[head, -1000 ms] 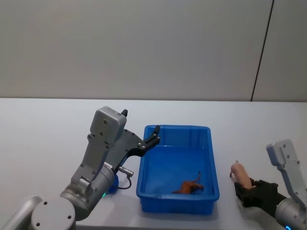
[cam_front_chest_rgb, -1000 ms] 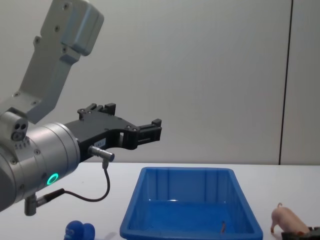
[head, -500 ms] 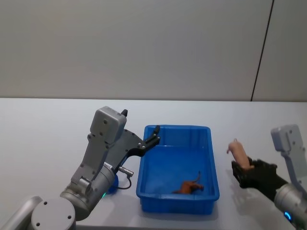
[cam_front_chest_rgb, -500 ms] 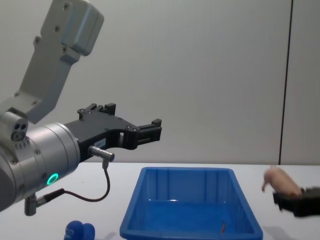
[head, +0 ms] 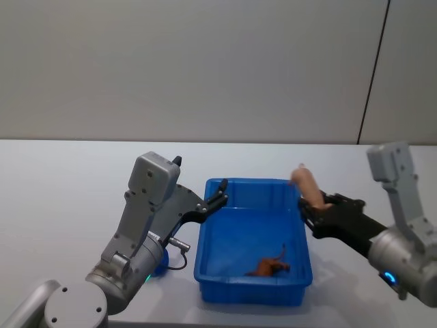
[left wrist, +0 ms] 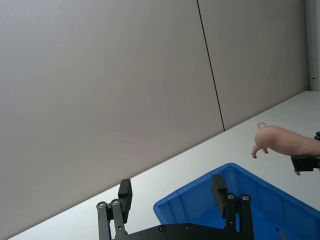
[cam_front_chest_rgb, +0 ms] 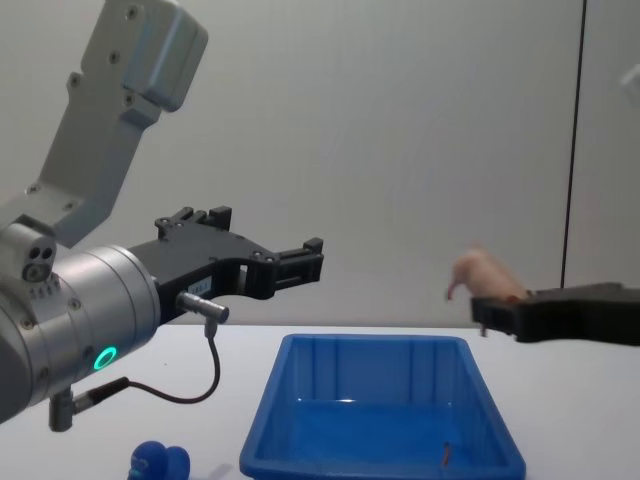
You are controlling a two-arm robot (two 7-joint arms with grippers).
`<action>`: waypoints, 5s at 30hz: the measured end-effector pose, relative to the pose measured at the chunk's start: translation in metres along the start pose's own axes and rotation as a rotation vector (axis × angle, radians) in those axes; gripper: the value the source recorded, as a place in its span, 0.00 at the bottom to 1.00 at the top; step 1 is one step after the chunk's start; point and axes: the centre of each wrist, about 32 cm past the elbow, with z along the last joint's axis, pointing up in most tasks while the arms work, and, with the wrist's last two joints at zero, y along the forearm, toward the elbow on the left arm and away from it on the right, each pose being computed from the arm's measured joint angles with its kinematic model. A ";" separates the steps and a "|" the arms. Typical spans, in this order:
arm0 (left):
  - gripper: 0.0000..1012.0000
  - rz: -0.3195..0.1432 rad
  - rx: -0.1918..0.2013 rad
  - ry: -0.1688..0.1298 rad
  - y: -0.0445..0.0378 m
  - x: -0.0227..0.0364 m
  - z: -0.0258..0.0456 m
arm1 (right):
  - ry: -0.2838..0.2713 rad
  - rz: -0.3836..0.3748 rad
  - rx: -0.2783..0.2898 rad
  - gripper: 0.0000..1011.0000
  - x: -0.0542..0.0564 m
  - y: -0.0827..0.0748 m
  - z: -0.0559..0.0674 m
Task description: Pick up the two dolls from the table and place them into the box.
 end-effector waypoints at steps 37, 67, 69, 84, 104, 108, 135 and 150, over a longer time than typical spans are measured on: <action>0.99 0.000 0.000 0.000 0.0000 0.0000 0.0000 | -0.002 0.075 0.019 0.99 -0.010 0.012 -0.009; 0.99 0.020 0.046 -0.004 0.0153 0.0074 -0.0002 | -0.031 0.031 0.077 0.99 0.034 -0.024 -0.026; 0.99 0.024 0.058 0.000 0.0185 0.0088 -0.0004 | -0.031 0.031 0.078 0.99 0.034 -0.024 -0.026; 0.99 0.039 0.176 0.092 0.0523 0.0228 -0.0212 | -0.034 0.028 0.081 0.99 0.037 -0.026 -0.027; 0.99 -0.034 0.327 0.153 0.0577 0.0509 -0.0562 | -0.034 0.027 0.081 0.99 0.038 -0.027 -0.027; 0.99 -0.050 0.353 0.139 0.0538 0.0583 -0.0594 | -0.035 0.027 0.081 0.99 0.038 -0.027 -0.027; 0.99 -0.173 0.453 0.099 0.0352 0.0846 -0.0709 | -0.035 0.027 0.081 0.99 0.038 -0.027 -0.027; 0.60 -0.174 0.446 0.098 0.0352 0.0911 -0.0763 | -0.035 0.027 0.081 0.99 0.038 -0.027 -0.027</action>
